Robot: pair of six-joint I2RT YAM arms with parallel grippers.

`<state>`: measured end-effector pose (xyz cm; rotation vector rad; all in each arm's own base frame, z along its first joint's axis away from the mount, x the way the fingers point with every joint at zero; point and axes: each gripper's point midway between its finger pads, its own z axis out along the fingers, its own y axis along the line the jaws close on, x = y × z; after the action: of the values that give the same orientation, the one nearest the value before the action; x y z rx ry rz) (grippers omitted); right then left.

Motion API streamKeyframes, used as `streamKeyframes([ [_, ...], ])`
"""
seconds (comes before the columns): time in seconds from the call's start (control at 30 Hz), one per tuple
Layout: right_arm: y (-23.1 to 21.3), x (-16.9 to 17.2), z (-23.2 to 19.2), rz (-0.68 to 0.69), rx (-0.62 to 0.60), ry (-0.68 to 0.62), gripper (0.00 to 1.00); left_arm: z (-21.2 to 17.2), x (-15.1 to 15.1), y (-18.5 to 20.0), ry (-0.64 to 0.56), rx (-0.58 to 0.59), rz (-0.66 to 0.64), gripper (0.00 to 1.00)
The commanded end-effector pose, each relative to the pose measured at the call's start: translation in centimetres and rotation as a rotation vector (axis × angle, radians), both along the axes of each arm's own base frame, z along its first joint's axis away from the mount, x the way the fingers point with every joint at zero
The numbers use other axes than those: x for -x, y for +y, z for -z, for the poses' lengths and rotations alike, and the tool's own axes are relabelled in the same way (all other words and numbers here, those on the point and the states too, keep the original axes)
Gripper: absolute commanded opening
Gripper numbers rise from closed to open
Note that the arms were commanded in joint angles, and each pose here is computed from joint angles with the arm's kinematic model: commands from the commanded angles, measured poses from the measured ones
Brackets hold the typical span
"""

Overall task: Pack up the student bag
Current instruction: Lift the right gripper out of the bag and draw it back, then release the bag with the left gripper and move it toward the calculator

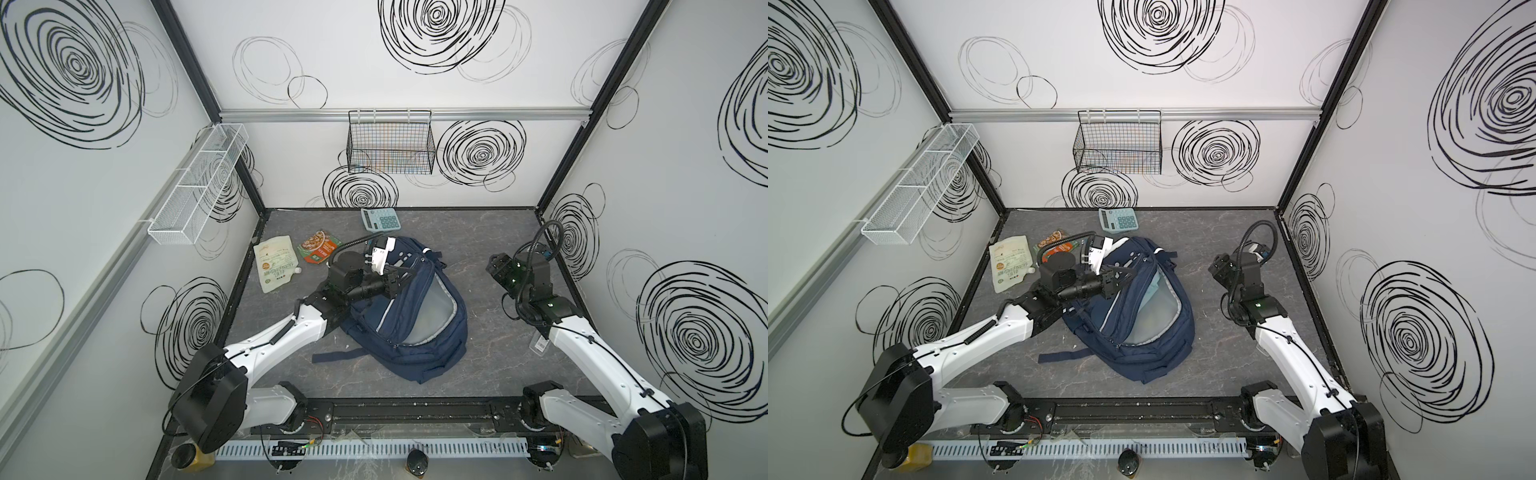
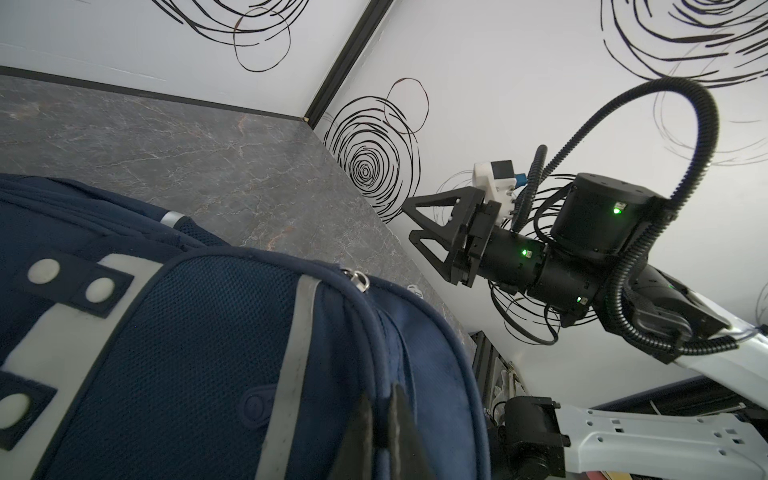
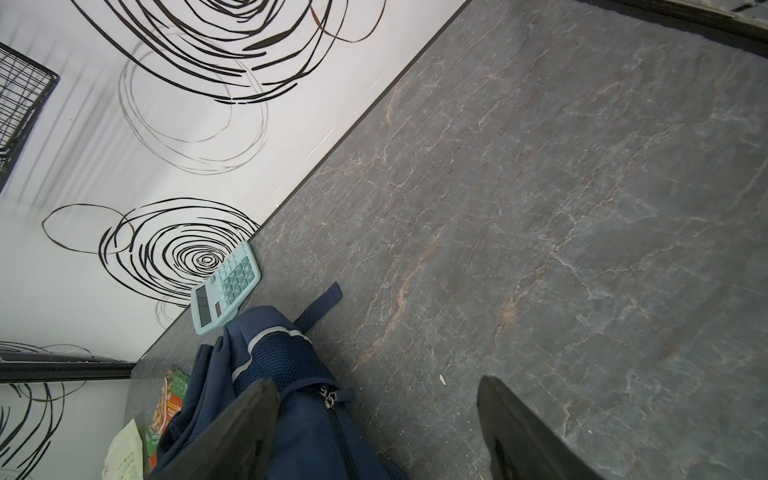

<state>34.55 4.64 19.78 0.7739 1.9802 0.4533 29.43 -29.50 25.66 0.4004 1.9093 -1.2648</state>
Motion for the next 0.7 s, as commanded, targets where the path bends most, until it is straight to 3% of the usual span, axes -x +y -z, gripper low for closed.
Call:
streamKeyframes([
  [0.0,1.3,-1.2,-2.1,-0.037,0.01,-0.062,0.8,-6.2,0.3,-0.6,-0.196,0.089,0.037,0.32],
  [0.03,1.6,-1.4,-2.4,-0.042,0.018,-0.069,0.8,-6.3,0.3,-0.6,-0.198,0.085,0.035,0.43],
  [0.3,4.2,-4.1,-4.9,-0.087,0.095,-0.13,0.79,-8.2,-2.2,2.0,-0.276,0.041,-0.114,0.54],
  [0.53,5.9,-6.4,-6.0,-0.103,0.107,-0.172,0.8,-5.5,-13.5,7.6,-0.145,-0.144,-0.545,0.58],
  [0.67,6.5,-7.3,-5.4,-0.122,0.105,-0.162,0.79,-2.8,-18.7,10.5,-0.025,-0.085,-0.663,0.58],
])
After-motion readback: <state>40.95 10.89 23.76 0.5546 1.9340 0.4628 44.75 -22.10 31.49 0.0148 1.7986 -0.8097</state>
